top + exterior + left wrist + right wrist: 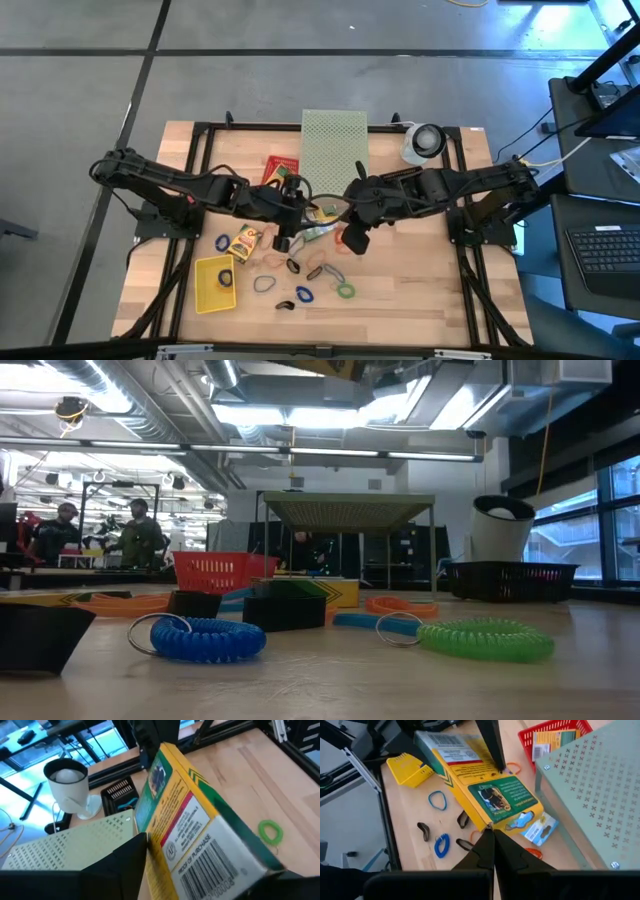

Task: Pick & Place Office Desk Supplies
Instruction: Put the crayola box into the orange bin

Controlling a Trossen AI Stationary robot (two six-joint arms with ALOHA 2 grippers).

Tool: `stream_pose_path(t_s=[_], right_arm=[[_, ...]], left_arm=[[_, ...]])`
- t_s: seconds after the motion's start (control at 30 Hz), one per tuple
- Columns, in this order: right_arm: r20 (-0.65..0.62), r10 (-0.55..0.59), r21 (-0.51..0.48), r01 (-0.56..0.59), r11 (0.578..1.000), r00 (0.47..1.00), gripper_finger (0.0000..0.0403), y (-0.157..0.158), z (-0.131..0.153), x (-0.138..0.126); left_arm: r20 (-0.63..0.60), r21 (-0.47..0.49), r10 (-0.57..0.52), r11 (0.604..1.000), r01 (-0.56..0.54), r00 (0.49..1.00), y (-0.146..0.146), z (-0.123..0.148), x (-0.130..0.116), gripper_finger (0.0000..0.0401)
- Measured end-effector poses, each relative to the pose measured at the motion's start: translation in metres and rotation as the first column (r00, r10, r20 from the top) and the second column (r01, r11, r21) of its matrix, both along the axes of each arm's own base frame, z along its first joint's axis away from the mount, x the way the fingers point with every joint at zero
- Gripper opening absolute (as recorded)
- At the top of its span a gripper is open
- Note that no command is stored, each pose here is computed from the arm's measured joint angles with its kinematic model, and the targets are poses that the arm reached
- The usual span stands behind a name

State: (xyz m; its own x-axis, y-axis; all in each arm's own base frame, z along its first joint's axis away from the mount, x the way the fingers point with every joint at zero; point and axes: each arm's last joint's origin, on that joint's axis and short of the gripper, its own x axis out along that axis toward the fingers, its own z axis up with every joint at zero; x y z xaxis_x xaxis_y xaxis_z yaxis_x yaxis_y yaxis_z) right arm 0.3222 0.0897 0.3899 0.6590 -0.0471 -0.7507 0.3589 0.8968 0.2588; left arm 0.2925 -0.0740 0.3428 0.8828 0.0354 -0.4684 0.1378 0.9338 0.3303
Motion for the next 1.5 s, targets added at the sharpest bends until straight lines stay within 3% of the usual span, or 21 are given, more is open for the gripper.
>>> stream_pose_path(t_s=[0.2, 0.57, 0.83, 0.97, 1.1, 1.2, 1.3, 1.5], right_arm=[[-0.003, 0.011, -0.004, -0.011, 1.000, 1.000, 0.0000, 0.000, 0.000, 0.000], [0.003, 0.022, -0.002, -0.022, 1.000, 1.000, 0.0000, 0.004, 0.001, -0.001], [0.002, 0.041, -0.004, -0.041, 0.999, 0.999, 0.0014, 0.004, 0.001, -0.001], [0.001, 0.057, -0.031, -0.057, 0.998, 0.998, 0.0049, 0.001, 0.001, 0.000], [-0.004, 0.078, -0.060, -0.078, 0.995, 0.997, 0.0107, -0.005, 0.001, 0.002], [-0.002, 0.045, -0.070, -0.045, 0.997, 0.999, 0.0151, -0.012, 0.001, 0.003], [0.014, -0.009, -0.106, 0.011, 0.994, 1.000, 0.0178, -0.020, 0.005, 0.000], [0.080, -0.093, -0.220, 0.109, 0.969, 0.992, 0.0181, -0.034, 0.024, -0.020]], left_arm=[[0.043, 0.021, -0.012, 1.000, 0.011, 0.999, 0.000, 0.004, 0.002, 0.0157], [0.060, 0.006, -0.022, 1.000, 0.022, 0.998, -0.001, 0.005, 0.003, 0.0018], [0.055, -0.040, 0.001, 0.999, 0.001, 0.999, -0.001, 0.006, 0.001, 0.0017], [0.044, -0.062, 0.029, 0.998, -0.026, 0.999, 0.002, 0.008, -0.004, 0.0017], [0.022, -0.108, 0.123, 0.987, -0.120, 0.992, 0.008, 0.011, -0.014, 0.0017], [-0.035, -0.200, 0.237, 0.950, -0.239, 0.971, 0.020, 0.011, -0.023, 0.0017], [-0.111, -0.292, 0.371, 0.874, -0.387, 0.922, 0.034, 0.010, -0.034, 0.0017], [-0.217, -0.325, 0.548, 0.740, -0.589, 0.808, 0.058, 0.005, -0.051, 0.0017]])
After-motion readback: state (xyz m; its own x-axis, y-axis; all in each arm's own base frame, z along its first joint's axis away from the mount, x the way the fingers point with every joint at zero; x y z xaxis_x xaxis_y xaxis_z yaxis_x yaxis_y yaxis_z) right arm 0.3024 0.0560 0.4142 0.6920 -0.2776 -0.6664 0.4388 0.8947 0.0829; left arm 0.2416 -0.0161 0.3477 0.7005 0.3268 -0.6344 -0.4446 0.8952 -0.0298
